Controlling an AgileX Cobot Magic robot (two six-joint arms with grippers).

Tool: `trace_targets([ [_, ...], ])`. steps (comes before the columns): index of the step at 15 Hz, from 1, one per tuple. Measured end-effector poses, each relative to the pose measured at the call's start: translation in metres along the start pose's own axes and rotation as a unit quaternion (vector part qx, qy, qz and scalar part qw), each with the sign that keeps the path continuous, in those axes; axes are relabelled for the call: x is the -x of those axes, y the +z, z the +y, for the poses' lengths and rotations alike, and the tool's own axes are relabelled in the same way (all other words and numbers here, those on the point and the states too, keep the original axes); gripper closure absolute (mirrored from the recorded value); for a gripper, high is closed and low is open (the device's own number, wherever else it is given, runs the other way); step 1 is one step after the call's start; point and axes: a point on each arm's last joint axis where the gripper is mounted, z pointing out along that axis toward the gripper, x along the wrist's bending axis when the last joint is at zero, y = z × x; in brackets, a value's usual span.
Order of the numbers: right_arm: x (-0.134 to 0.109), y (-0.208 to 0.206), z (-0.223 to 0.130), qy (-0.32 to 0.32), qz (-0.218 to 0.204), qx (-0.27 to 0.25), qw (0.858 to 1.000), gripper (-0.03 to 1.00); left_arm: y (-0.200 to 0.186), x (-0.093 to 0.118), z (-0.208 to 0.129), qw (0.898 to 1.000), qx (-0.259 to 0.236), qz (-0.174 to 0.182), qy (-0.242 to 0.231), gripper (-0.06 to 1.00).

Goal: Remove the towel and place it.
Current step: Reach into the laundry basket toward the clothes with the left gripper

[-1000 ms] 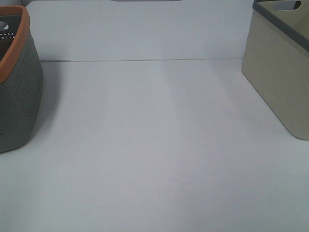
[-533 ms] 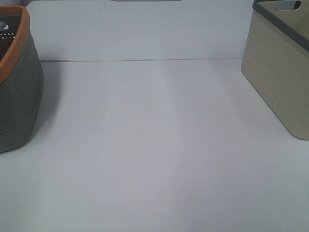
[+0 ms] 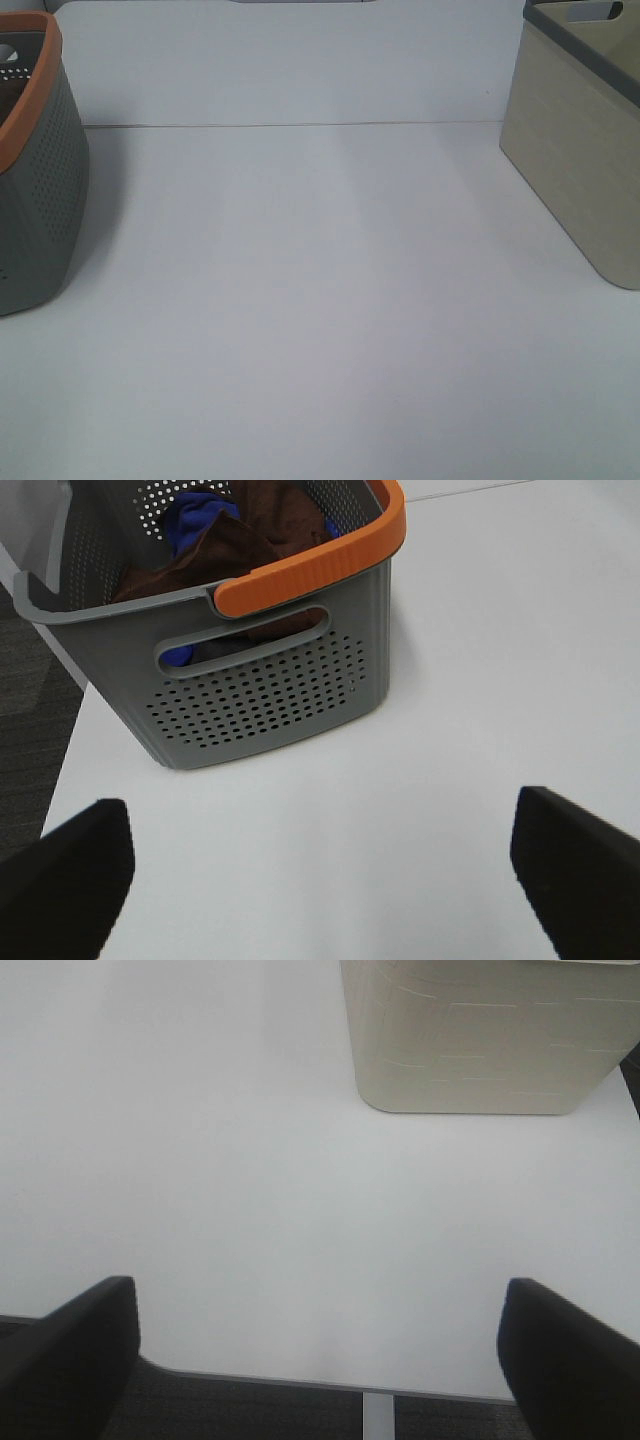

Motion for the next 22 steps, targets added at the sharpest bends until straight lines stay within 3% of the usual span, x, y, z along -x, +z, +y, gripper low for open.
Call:
trace_targets([
  [22, 0.0000, 0.0000, 0.0000, 0.000, 0.000, 0.000, 1.000, 0.11, 0.0000, 0.0000, 0.0000, 1.000, 0.000, 0.000, 0.002, -0.03],
])
